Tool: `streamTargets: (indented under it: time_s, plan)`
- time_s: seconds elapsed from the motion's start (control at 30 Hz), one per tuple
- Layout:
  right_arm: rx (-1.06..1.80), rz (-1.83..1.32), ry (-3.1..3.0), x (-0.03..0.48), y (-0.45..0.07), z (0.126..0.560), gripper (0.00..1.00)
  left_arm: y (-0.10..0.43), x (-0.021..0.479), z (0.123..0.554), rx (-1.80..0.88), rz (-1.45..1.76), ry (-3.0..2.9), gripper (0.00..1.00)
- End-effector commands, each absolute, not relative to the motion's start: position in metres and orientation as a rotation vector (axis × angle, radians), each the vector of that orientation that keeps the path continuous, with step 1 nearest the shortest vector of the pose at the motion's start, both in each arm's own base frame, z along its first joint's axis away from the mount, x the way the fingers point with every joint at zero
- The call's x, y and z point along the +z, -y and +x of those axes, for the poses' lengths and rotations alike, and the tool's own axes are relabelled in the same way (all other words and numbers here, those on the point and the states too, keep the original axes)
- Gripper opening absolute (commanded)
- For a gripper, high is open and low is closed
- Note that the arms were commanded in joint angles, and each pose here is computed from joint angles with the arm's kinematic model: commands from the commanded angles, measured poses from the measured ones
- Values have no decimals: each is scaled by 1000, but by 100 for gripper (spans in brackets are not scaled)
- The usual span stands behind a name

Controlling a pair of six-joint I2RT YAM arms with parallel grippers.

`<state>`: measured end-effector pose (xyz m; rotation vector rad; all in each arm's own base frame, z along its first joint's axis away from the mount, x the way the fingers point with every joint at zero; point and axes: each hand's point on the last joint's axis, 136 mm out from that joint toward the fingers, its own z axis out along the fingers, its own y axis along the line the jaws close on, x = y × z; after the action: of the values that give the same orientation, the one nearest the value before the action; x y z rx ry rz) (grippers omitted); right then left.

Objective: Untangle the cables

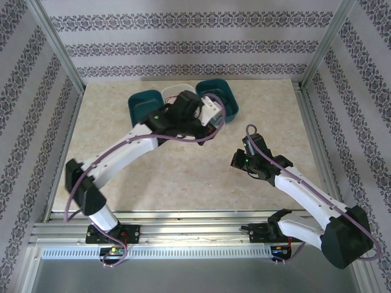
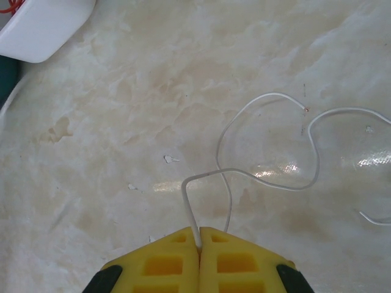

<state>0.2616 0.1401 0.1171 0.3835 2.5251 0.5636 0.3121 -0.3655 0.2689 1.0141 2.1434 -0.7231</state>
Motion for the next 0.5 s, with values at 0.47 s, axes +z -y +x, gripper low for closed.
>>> streamTargets:
  time_s: [0.47]
  plan:
    - [587,364,-2416,150,-140,277,0,300,215,297,-462,1025,-2472,0]
